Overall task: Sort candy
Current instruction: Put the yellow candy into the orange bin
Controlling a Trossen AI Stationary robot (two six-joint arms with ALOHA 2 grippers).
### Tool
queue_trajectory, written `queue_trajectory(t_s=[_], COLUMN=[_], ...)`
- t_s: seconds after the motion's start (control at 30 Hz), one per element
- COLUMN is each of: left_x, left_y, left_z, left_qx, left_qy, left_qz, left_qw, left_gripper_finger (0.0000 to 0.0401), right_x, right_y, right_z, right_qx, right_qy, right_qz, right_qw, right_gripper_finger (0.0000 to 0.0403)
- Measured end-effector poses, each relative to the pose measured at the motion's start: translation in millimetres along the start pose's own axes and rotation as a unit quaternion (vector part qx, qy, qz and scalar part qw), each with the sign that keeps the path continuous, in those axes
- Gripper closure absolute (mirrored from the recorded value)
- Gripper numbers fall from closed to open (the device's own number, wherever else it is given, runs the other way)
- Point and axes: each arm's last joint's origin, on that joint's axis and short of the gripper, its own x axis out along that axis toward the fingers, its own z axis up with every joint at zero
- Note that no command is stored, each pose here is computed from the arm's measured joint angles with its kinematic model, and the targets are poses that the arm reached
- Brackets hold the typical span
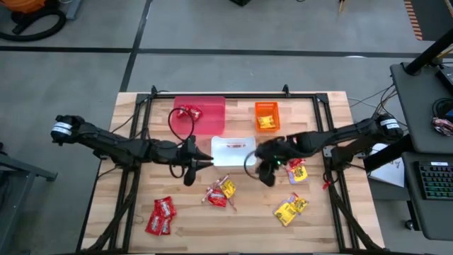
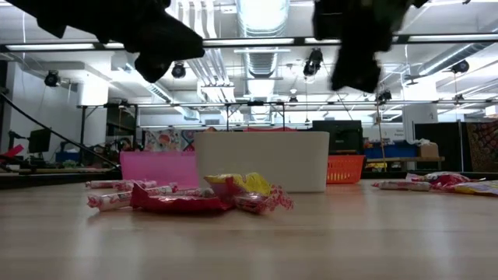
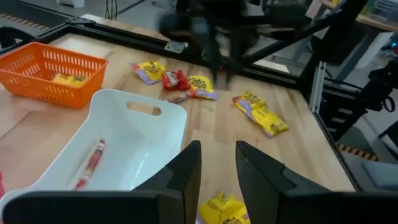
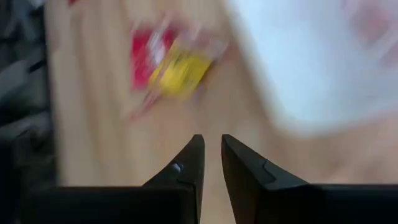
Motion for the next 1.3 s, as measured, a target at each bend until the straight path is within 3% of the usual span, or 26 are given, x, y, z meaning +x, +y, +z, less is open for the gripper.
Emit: queue_trajectory(t_s=[0.1, 0.23, 0.37, 0.5, 0.67, 0.87, 1.13, 1.3], left_x=[1.8, 5.2, 9.1, 13.1, 20.1, 26.1, 22.8, 20.9], left_y=[-0.7, -3.2, -5.5, -7.8, -10.1, -11.9, -11.9, -10.9], left_z=[1.5, 7.3, 12.3, 17.6, 20.8, 22.7, 24.4, 22.8], left_qx=[0.008, 0.030, 0.055, 0.075, 0.087, 0.087, 0.085, 0.083], left_qy=[0.000, -0.007, -0.009, -0.012, -0.009, -0.006, -0.004, 0.010], left_qz=[0.001, -0.001, -0.001, -0.002, -0.001, 0.000, 0.000, 0.004], left_qw=[1.000, 1.000, 0.998, 0.997, 0.996, 0.996, 0.996, 0.996], left_gripper_finger=[0.0317, 0.0317, 0.0317, 0.0317, 0.0317, 0.0317, 0.0317, 0.0317], right_x=[2.8, 3.7, 1.3, -5.4, -11.8, -11.9, -9.0, -1.9], right_y=[14.0, 24.4, 23.0, 13.1, 3.8, 2.2, -2.4, -13.6], right_z=[-16.1, -35.1, -51.8, -66.1, -72.4, -71.4, -77.4, -88.3], right_qx=[0.035, 0.081, 0.141, 0.193, 0.200, 0.181, 0.172, 0.207], right_qy=[0.057, 0.112, 0.165, 0.213, 0.211, 0.192, 0.203, 0.196], right_qz=[0.025, 0.010, -0.048, -0.139, -0.223, -0.240, -0.248, -0.282], right_qw=[0.997, 0.990, 0.975, 0.947, 0.931, 0.934, 0.931, 0.916], right_gripper_finger=[0.0355, 0.0355, 0.0355, 0.0355, 0.0355, 0.0345, 0.0287, 0.0245])
